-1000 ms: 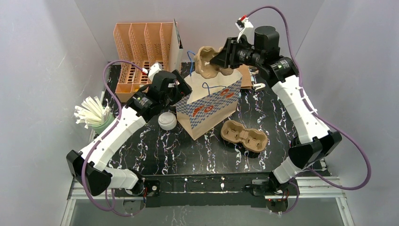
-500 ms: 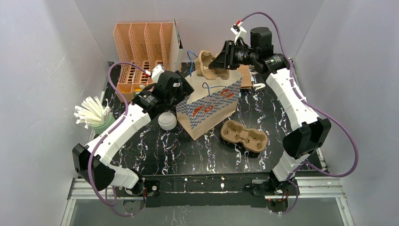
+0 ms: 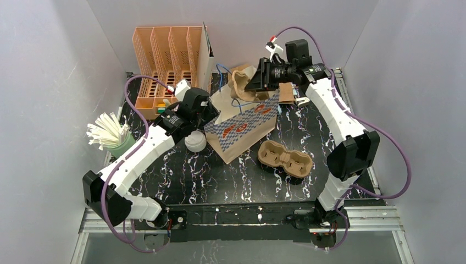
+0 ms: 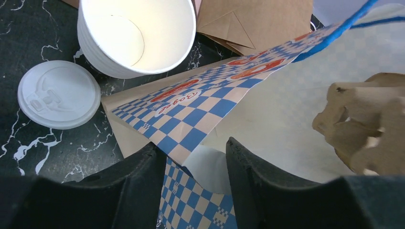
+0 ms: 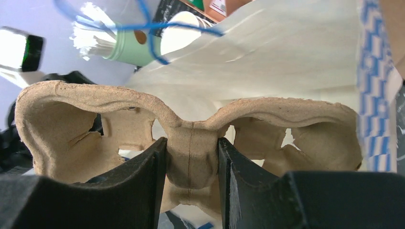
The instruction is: Pack the takeout coffee
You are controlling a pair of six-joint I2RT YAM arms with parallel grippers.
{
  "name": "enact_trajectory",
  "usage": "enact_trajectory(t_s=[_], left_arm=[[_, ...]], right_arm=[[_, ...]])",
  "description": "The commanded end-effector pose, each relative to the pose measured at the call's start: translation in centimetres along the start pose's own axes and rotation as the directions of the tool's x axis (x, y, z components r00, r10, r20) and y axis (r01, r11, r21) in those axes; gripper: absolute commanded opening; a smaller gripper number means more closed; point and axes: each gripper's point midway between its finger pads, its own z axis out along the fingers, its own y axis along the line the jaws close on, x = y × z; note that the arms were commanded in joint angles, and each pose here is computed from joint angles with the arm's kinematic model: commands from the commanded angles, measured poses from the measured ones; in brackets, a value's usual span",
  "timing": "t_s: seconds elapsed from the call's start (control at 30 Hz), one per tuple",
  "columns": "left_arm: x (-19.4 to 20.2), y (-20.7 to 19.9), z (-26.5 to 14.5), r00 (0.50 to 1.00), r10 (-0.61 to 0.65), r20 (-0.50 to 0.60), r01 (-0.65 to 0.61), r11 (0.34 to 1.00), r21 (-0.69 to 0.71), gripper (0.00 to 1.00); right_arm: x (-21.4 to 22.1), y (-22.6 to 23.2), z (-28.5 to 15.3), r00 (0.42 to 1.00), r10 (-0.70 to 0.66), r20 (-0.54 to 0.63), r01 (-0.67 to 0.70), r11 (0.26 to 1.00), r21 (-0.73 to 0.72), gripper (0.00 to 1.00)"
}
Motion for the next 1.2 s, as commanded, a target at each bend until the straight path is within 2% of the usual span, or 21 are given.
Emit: enact_trajectory(t_s=[0.0, 0.27, 0.57, 0.73, 0.93, 1.17], left_arm=[[-0.8, 2.0, -1.8, 0.998, 0.057, 0.028, -0.056, 0.998, -0.032, 0.43], [-0.1, 1.1, -3.4, 0.989, 0.143, -0.034, -0.141, 0.988, 0.059, 0.39], [1.9, -1.2, -3.8, 0.964, 0.222, -0.148, -0.195, 0.965, 0.176, 0.25], [1.6, -1.7, -3.9, 0.961, 0.239, -0.142, -0.210, 0.959, 0.191, 0.18], [1.4, -3.3, -4.4, 0.950, 0.272, -0.153, -0.229, 0.941, 0.248, 0.02], [1.5, -3.4, -4.6, 0.945, 0.283, -0.165, -0.236, 0.937, 0.258, 0.00]], right_arm=[[0.1, -1.4, -0.6, 1.000, -0.004, -0.007, 0.004, 0.995, 0.099, 0.26], [0.3, -3.6, -3.0, 0.999, -0.040, -0.008, 0.040, 0.954, 0.298, 0.26], [2.8, -4.3, -4.2, 0.988, -0.112, -0.102, 0.146, 0.886, 0.441, 0.27], [4.2, -4.2, -3.9, 0.974, -0.169, -0.149, 0.221, 0.852, 0.475, 0.27], [4.4, -3.1, -3.2, 0.957, -0.249, -0.152, 0.292, 0.817, 0.498, 0.27], [5.4, -2.2, -2.3, 0.944, -0.291, -0.155, 0.328, 0.788, 0.520, 0.27]])
